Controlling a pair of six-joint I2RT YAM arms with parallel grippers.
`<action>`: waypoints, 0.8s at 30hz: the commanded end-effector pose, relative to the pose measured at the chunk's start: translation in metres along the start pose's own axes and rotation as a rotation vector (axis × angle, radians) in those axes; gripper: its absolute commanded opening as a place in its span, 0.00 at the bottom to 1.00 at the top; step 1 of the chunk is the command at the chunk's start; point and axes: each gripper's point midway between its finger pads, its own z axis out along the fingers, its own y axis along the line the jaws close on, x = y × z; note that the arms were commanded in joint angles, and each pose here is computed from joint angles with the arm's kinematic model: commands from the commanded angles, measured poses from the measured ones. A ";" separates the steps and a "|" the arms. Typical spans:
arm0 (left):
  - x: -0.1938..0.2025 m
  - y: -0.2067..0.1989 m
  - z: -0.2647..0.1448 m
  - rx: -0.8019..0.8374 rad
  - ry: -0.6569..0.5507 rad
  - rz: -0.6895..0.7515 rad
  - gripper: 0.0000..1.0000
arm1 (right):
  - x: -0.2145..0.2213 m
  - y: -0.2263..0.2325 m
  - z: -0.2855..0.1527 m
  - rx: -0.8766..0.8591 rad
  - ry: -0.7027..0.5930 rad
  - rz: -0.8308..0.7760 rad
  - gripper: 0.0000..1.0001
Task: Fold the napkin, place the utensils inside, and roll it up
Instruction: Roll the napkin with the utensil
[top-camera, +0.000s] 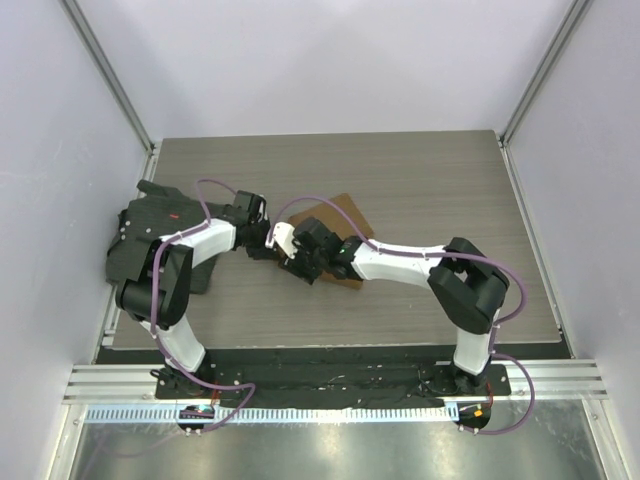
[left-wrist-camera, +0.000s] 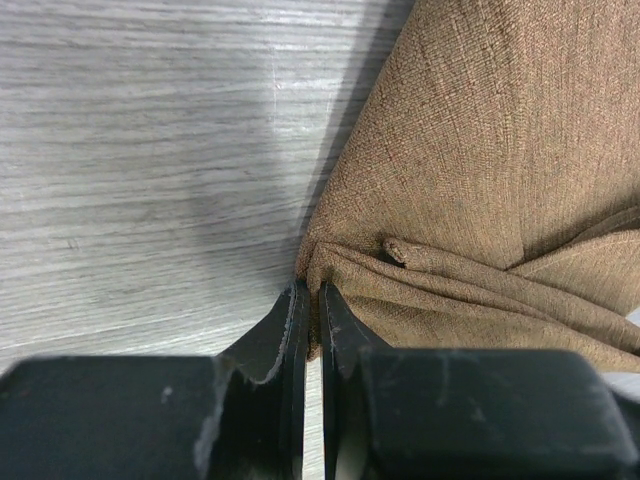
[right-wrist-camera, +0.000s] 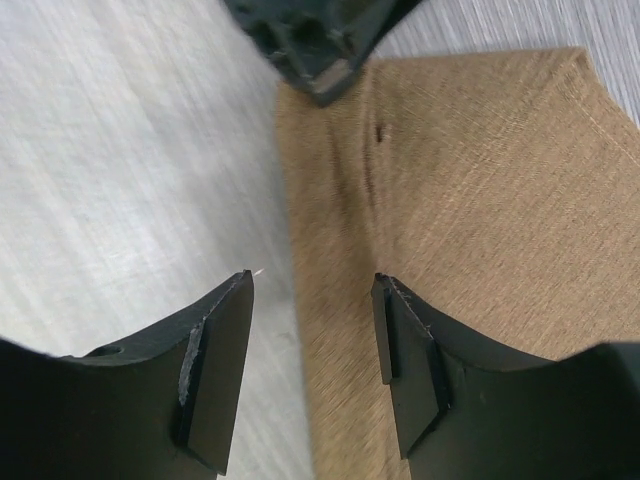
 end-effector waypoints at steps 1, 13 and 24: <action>0.011 0.001 -0.002 -0.003 0.063 -0.003 0.09 | -0.012 -0.014 0.011 0.055 -0.055 -0.036 0.58; 0.011 0.000 -0.004 -0.001 0.060 0.003 0.09 | 0.028 -0.013 0.031 0.012 0.041 -0.004 0.54; -0.006 -0.014 -0.020 0.051 -0.016 -0.012 0.28 | 0.079 0.004 0.037 -0.058 0.194 0.031 0.26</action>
